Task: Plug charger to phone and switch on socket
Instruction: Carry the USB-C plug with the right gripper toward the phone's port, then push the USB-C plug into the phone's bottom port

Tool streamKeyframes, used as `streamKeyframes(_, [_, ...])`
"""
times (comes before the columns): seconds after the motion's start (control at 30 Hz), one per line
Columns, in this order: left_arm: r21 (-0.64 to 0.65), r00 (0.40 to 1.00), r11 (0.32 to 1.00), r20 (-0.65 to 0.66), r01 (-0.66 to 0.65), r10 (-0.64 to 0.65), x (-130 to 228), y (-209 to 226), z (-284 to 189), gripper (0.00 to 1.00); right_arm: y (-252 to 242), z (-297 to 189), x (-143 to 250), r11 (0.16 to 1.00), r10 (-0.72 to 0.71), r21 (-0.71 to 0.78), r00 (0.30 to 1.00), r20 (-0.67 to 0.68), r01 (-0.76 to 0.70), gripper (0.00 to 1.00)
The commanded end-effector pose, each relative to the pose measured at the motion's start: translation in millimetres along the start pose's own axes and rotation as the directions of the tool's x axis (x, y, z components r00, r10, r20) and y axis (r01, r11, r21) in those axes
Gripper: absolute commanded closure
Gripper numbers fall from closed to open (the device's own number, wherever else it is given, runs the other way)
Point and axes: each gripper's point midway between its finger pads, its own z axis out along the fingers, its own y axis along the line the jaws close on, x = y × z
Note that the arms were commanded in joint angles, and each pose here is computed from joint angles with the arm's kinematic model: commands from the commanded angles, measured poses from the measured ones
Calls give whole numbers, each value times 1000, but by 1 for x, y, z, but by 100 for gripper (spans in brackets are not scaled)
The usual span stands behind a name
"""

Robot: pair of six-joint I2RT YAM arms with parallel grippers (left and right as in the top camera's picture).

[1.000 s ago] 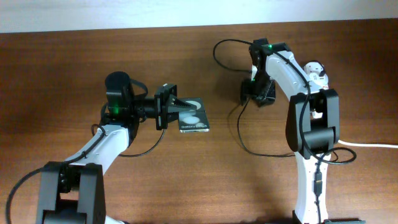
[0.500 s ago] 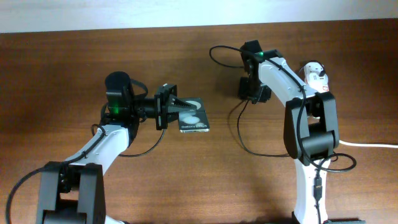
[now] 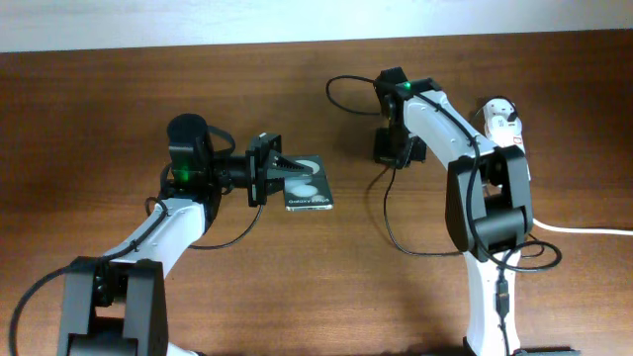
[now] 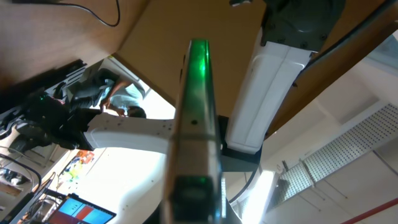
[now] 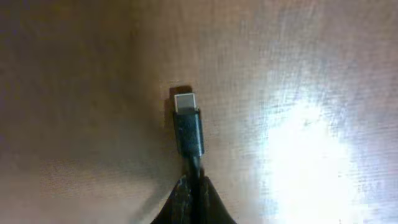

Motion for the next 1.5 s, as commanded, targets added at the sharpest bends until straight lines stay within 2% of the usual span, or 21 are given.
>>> streamKeyframes(0.0, [24,999,1000,50,-16,15,-6,-11,-2,100,7,-35,-8,994,-47,-97,999,16,49,96])
streamKeyframes(0.1, [58,989,997,137,-54,45,-21,-18,-4,100,4,-104,-8,987,-34,-153,993,115,51,96])
streamKeyframes(0.23, [26,946,957,161,-291,283,-23,-19,-4,100,-7,-205,18,972,-33,-214,952,303,102,96])
streamKeyframes(0.4, [-12,850,860,150,-509,505,-21,-18,-4,100,-16,-272,79,946,-45,-282,928,369,158,96])
streamKeyframes(0.47, [-19,827,839,158,-543,539,-22,-19,-4,100,-11,-279,96,942,-75,-280,927,367,187,96])
streamKeyframes(0.57, [-48,750,770,194,-636,632,-28,-22,-5,100,12,-285,123,921,-163,-276,914,371,276,96])
streamKeyframes(0.67, [-72,709,747,266,-661,653,-40,-29,-17,100,50,-285,144,878,-265,-280,883,388,387,96])
streamKeyframes(0.77, [-76,674,727,321,-682,666,-55,-41,-45,100,72,-276,160,855,-315,-286,872,374,432,96])
streamKeyframes(0.83, [-70,678,728,313,-682,665,-67,-48,-54,100,91,-273,171,825,-364,-285,846,390,487,96])
streamKeyframes(0.97, [-38,709,730,207,-683,674,-76,-54,-43,100,115,-256,184,798,-431,-242,804,410,551,96])
streamKeyframes(1.1, [-31,721,737,184,-675,668,-73,-53,-36,100,123,-231,186,829,-395,-246,838,377,502,96])
streamKeyframes(1.2, [-21,755,770,180,-638,630,-72,-52,-36,100,120,-218,189,836,-401,-242,849,343,493,96])
streamKeyframes(1.47, [-31,748,773,233,-633,622,-81,-57,-37,100,125,-215,195,829,-406,-259,852,331,496,96])
